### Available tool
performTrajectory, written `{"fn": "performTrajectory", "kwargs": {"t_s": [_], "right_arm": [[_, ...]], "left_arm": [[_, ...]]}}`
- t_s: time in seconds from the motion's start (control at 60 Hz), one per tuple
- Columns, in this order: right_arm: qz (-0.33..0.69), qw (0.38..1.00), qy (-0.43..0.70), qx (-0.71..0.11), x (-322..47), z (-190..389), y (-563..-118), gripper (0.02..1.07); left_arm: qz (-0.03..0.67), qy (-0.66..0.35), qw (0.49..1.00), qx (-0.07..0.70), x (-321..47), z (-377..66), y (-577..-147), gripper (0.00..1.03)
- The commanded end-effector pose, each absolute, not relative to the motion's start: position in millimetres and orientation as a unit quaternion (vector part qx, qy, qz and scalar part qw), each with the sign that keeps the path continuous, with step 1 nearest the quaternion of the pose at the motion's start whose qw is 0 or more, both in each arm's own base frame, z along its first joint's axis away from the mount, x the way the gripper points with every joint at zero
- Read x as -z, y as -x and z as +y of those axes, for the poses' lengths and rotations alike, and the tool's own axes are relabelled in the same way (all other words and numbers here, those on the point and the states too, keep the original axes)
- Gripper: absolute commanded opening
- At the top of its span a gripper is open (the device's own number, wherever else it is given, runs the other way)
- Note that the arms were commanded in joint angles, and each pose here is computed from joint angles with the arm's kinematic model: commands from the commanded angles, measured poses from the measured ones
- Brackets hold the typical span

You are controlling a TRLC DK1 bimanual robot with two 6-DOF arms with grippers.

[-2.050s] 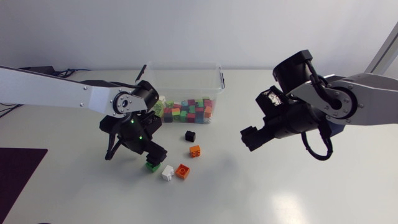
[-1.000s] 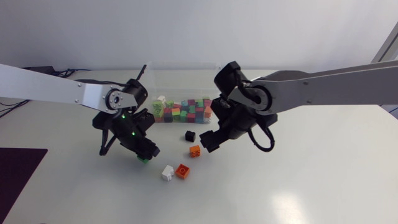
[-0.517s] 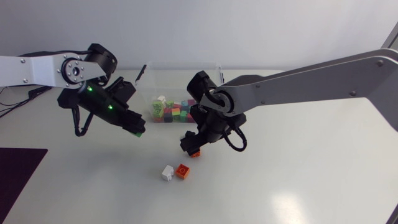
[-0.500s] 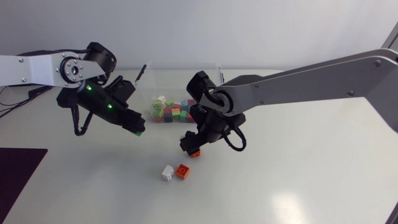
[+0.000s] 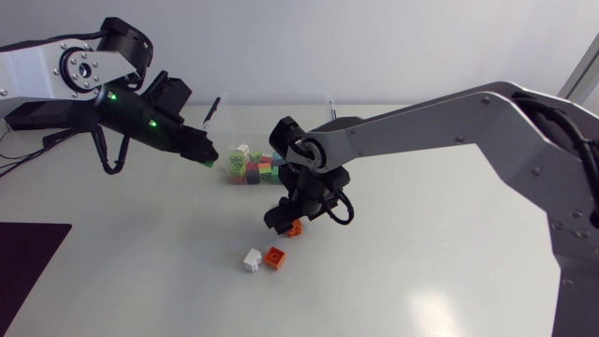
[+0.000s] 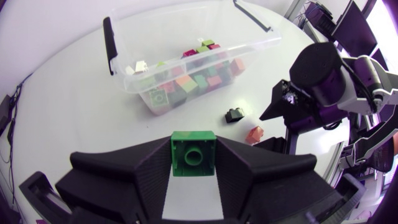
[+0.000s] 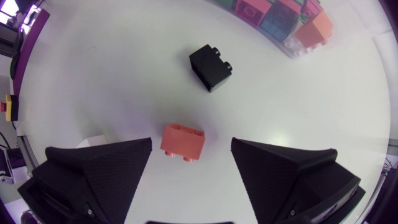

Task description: Place the duplo bricks in the container

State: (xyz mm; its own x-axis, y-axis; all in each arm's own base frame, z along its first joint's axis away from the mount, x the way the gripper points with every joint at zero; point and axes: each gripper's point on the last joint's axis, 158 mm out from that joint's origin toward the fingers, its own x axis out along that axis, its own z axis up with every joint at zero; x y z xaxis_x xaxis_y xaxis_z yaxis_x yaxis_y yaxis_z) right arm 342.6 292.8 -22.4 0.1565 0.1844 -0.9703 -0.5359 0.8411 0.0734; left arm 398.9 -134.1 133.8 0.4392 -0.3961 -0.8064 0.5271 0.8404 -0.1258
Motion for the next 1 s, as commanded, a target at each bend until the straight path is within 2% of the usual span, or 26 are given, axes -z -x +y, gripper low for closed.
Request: {"fn": "performTrajectory", "kwargs": {"t_s": [0.0, 0.117, 0.233, 0.45, 0.6, 0.667, 0.983], "right_arm": [[0.617, 0.739, 0.141, -0.231, 31, 297, -339, 0.90], [0.616, 0.739, 0.143, -0.233, 33, 302, -340, 0.80], [0.620, 0.736, 0.146, -0.232, 34, 304, -339, 0.75], [0.623, 0.734, 0.149, -0.225, 40, 304, -338, 0.43], [0.625, 0.735, 0.159, -0.210, 42, 294, -339, 0.37], [0.620, 0.742, 0.154, -0.205, 39, 290, -344, 0.30], [0.590, 0.774, 0.123, -0.194, -1, 268, -372, 0.30]], "left_arm": [[0.415, -0.069, 0.864, 0.278, -160, -134, -412, 0.25], [0.390, -0.055, 0.876, 0.280, -176, -134, -425, 0.25], [0.378, -0.048, 0.880, 0.284, -183, -136, -437, 0.25], [0.376, -0.046, 0.881, 0.285, -180, -139, -455, 0.25], [0.369, -0.045, 0.882, 0.291, -178, -145, -463, 0.25], [0.364, -0.042, 0.883, 0.294, -177, -149, -468, 0.25], [0.340, -0.033, 0.891, 0.298, -174, -164, -497, 0.25]]}}
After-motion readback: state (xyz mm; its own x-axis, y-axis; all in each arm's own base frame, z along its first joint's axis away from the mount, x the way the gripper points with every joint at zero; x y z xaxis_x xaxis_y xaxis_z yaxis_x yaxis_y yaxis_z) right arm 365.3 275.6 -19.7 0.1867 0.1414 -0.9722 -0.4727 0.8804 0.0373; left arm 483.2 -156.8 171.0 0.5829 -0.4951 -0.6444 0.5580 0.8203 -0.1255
